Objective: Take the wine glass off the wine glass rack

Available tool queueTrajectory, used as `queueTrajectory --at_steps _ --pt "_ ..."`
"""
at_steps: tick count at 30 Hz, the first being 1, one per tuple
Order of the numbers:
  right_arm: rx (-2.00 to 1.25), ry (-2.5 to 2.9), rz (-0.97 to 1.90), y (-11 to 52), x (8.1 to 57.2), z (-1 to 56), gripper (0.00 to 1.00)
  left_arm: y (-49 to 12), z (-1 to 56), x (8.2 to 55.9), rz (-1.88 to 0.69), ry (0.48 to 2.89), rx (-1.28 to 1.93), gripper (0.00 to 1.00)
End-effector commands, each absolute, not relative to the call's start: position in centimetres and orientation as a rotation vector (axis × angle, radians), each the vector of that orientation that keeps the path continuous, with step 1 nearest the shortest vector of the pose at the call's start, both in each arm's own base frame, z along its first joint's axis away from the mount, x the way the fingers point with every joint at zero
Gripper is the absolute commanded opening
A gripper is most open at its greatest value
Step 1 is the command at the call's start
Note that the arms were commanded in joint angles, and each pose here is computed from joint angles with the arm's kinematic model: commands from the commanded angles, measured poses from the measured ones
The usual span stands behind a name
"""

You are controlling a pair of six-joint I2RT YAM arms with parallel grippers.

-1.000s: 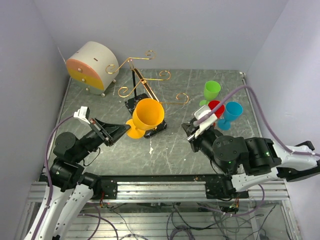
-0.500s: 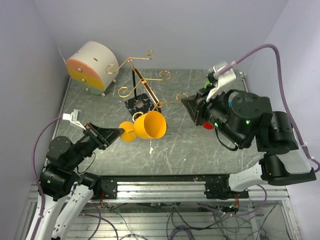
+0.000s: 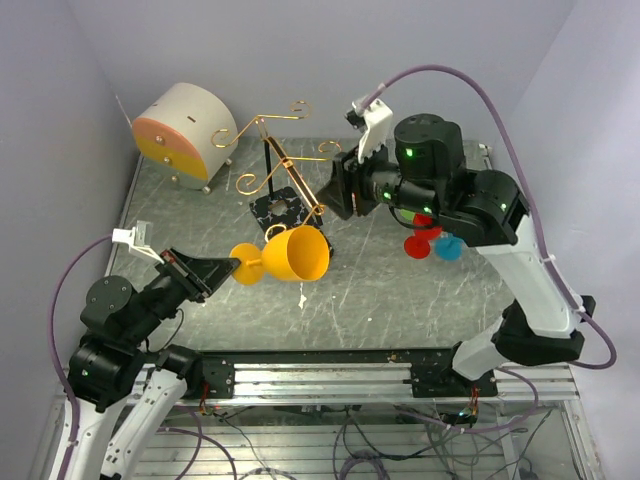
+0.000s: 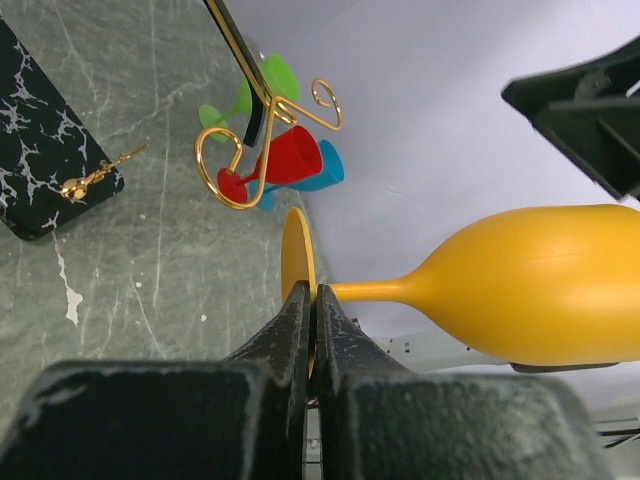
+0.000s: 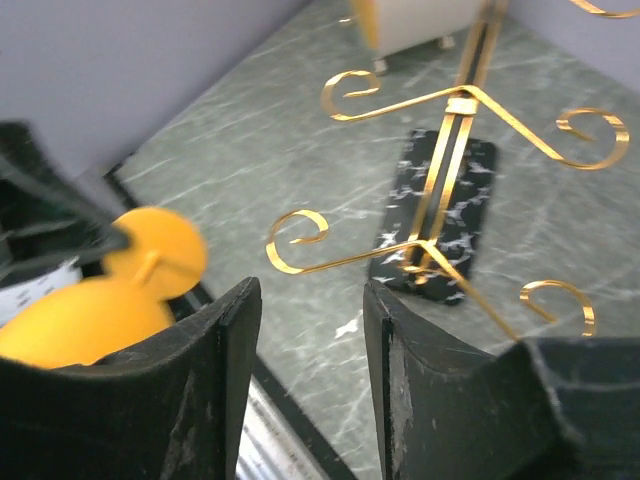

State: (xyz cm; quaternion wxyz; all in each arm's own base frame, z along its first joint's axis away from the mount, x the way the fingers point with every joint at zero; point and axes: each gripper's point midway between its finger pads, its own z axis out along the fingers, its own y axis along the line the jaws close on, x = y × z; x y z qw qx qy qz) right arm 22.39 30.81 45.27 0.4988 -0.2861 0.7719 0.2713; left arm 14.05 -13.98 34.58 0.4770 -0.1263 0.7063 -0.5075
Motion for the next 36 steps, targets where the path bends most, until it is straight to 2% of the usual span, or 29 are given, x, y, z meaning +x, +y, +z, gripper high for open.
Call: queueTrajectory --at_steps 1,7,19,22,25,26,28,29,31,32,36 --pt "-0.832 1.791 0.888 31.2 17.8 47.0 0.46 -13.8 35.4 14.4 -1.215 1.706 -0.293 0.07" --pt "-0.892 1.770 0.967 31.0 15.9 46.5 0.48 -14.1 35.3 14.9 -1.226 1.709 -0.291 0.07" --pt "-0.956 1.815 0.998 32.6 15.8 43.7 0.47 -14.7 36.3 15.3 -1.245 1.700 -0.261 0.07" --pt "-0.984 1.824 1.026 33.3 15.6 43.0 0.35 -14.7 36.7 15.4 -1.244 1.694 -0.252 0.07" --pt "-0.986 1.834 1.029 33.6 15.8 42.8 0.03 -14.9 36.9 15.6 -1.248 1.692 -0.246 0.07" --pt "-0.980 1.836 1.022 33.7 15.9 42.8 0.00 -14.9 36.9 15.6 -1.249 1.691 -0.241 0.07" --pt "-0.962 1.827 1.009 33.6 16.2 43.2 0.00 -15.0 37.1 15.8 -1.249 1.688 -0.238 0.08" --pt "-0.950 1.822 0.998 33.5 16.5 43.5 0.00 -15.1 37.2 15.9 -1.251 1.684 -0.234 0.16" --pt "-0.911 1.815 0.955 33.0 17.2 44.1 0.00 -15.1 37.3 16.2 -1.238 1.689 -0.236 0.40" --pt "-0.882 1.806 0.925 32.6 17.7 44.6 0.00 -14.9 37.3 16.5 -1.218 1.695 -0.242 0.48" --pt "-0.703 1.744 0.765 29.9 20.7 47.8 0.00 -12.7 37.0 17.7 -1.020 1.743 -0.302 0.57"
